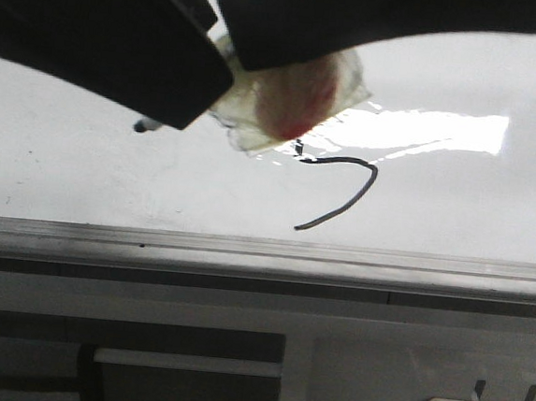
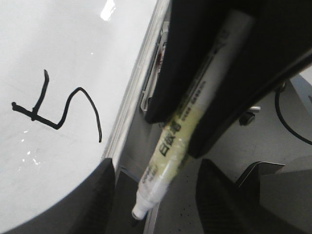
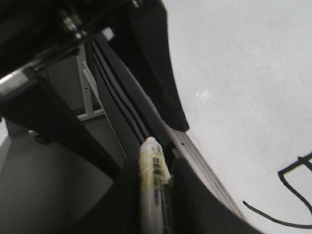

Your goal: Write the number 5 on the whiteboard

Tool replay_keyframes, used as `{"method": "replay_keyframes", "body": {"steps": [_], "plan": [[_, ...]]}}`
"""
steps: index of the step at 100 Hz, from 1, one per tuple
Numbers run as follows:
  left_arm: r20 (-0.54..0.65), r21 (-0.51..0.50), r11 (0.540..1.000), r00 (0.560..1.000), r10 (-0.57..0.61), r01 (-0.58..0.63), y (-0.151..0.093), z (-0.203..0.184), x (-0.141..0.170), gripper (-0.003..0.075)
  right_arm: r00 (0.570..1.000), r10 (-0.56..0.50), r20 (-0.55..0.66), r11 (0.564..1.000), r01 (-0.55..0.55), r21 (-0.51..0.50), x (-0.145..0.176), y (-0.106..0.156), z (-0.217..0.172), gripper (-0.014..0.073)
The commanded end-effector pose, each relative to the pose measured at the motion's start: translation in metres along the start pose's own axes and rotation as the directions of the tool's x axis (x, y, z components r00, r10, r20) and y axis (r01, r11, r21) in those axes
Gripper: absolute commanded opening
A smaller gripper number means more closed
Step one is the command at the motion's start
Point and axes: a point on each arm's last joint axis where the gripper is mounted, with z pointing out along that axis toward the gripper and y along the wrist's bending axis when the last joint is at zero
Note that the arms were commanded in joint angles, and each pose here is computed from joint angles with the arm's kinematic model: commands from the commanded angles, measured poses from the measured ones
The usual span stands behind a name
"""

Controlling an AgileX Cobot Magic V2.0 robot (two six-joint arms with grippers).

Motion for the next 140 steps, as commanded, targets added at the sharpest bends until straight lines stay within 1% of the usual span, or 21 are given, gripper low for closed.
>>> {"method": "replay_keyframes", "body": {"steps": [1, 20, 39, 60, 78, 100, 135, 140], "plan": [[0.077, -0.017, 1.000, 0.997, -0.014, 0.015, 0.002, -0.008, -0.014, 0.0319, 0.995, -0.029, 0.091, 0.999, 0.032, -0.035, -0.014, 0.003, -0.004, -0.0069], [0.071, -0.011, 1.000, 0.997, -0.016, 0.017, 0.002, -0.008, -0.013, 0.0270, 0.995, -0.028, 0.100, 0.999, 0.033, -0.042, -0.015, 0.003, -0.005, -0.0069], [0.074, -0.013, 1.000, 0.997, -0.016, 0.017, 0.002, -0.008, -0.014, 0.0239, 0.992, -0.027, 0.120, 0.998, 0.034, -0.056, -0.017, 0.005, -0.005, -0.0069], [0.071, -0.014, 1.000, 0.997, -0.013, 0.015, 0.002, -0.008, -0.013, 0.0239, 0.991, -0.026, 0.134, 0.997, 0.036, -0.067, -0.018, 0.006, -0.005, -0.0069], [0.021, 0.006, 1.000, 0.999, -0.025, 0.025, 0.003, 0.009, -0.010, 0.0239, 0.991, -0.027, 0.135, 0.997, 0.036, -0.070, -0.018, 0.006, -0.004, -0.0069], [0.003, 0.014, 0.999, 1.000, -0.030, 0.029, 0.004, 0.015, -0.009, 0.0239, 0.996, -0.031, 0.083, 0.999, 0.034, -0.036, -0.013, 0.003, -0.002, -0.0069], [0.004, 0.013, 0.999, 1.000, -0.029, 0.029, 0.004, 0.014, -0.009, 0.0238, 0.998, -0.037, 0.057, 0.998, 0.040, -0.040, -0.010, 0.005, 0.005, -0.0069], [0.004, 0.013, 0.999, 1.000, -0.029, 0.029, 0.004, 0.014, -0.009, 0.0225, 0.998, -0.038, 0.059, 0.998, 0.040, -0.043, -0.010, 0.006, 0.006, -0.0069]]}}
